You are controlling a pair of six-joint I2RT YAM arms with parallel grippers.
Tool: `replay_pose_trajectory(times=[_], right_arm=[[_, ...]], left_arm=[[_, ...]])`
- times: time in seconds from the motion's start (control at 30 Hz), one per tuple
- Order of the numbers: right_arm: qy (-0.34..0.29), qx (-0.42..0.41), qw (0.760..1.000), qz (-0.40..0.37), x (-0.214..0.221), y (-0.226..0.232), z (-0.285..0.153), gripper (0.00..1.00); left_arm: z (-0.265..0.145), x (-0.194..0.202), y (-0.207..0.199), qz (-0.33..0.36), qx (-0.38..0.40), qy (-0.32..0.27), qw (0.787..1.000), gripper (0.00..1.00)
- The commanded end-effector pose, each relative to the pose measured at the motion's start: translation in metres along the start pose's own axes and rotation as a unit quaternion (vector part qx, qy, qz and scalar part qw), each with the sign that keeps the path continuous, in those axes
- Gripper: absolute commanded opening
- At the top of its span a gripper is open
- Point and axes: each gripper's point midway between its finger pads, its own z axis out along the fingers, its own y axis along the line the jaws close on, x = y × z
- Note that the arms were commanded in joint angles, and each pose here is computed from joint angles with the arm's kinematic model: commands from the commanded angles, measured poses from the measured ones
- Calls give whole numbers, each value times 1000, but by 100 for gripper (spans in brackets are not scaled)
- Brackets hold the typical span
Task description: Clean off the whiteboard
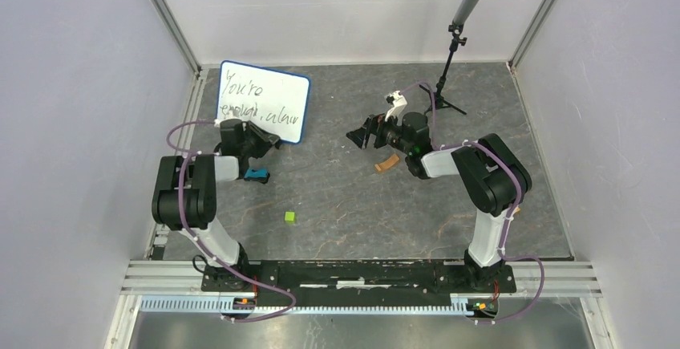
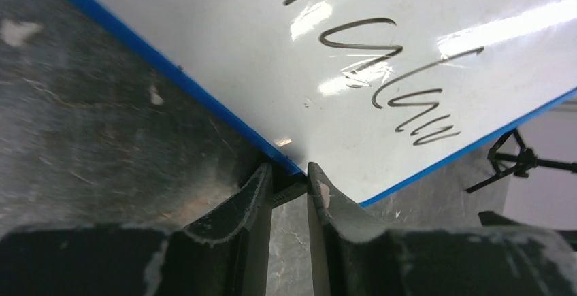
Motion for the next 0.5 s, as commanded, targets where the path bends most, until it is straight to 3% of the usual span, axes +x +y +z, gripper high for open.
replay_pose_trajectory(times=[0.0, 0.2, 0.47], right_arm=[[-19, -17, 1000, -5, -15, 7, 5, 97], [-20, -17, 1000, -1, -16, 7, 6, 98], [-18, -14, 1000, 0, -15, 5, 6, 97]], left_arm=[[-10, 28, -13, 78, -16, 42, 996, 29], [-19, 18, -20, 198, -93, 20, 976, 48], [-22, 17, -24, 222, -109, 17, 969, 52]])
